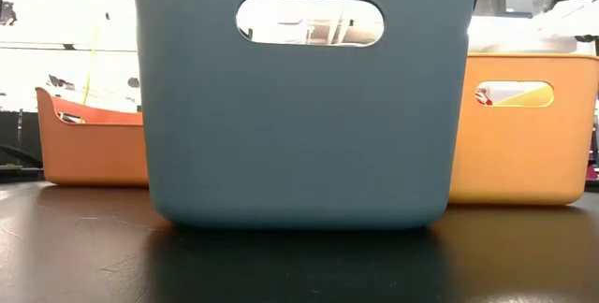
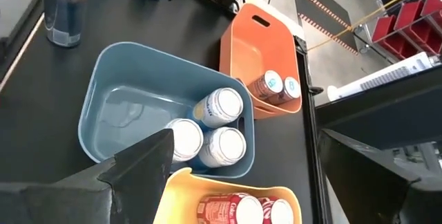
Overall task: Sort soda cans
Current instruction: Put the right blue soda can into the orange bin
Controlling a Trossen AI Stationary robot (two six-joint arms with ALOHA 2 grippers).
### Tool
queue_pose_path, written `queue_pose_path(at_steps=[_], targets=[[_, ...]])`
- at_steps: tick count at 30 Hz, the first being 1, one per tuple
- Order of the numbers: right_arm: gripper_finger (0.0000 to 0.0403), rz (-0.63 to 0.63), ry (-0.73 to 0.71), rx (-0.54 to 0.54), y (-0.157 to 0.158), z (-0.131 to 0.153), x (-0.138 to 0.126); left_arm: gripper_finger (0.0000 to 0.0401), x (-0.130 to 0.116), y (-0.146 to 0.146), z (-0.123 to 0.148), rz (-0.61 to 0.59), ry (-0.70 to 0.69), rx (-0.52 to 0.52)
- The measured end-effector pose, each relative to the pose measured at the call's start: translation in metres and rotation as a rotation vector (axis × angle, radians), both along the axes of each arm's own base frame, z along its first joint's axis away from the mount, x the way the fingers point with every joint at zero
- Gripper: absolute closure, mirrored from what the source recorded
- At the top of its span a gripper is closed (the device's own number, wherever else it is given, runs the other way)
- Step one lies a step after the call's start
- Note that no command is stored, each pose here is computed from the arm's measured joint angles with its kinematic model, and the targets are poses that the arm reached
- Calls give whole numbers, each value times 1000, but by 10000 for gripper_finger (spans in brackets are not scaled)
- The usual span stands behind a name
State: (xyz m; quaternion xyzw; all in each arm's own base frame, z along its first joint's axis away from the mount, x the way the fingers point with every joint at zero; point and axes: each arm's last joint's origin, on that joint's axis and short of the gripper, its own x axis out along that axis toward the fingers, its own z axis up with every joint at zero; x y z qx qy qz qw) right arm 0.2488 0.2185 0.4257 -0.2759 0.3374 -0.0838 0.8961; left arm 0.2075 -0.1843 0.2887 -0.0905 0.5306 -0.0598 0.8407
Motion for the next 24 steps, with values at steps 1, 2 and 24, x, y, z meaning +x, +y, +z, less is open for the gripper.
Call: queue_pose_path(at_steps=[1,2,24], targets=[[31,-2,3,-5,1,-2,1,86,1,-1,1,-5,-12,-6],[31,-3,9,-12,1,-4,1,79,2,-2,1,-11,-25,-14],[31,-32,24,-19,0,-16,6,56,28,-60,-27,-132,-91,-97]])
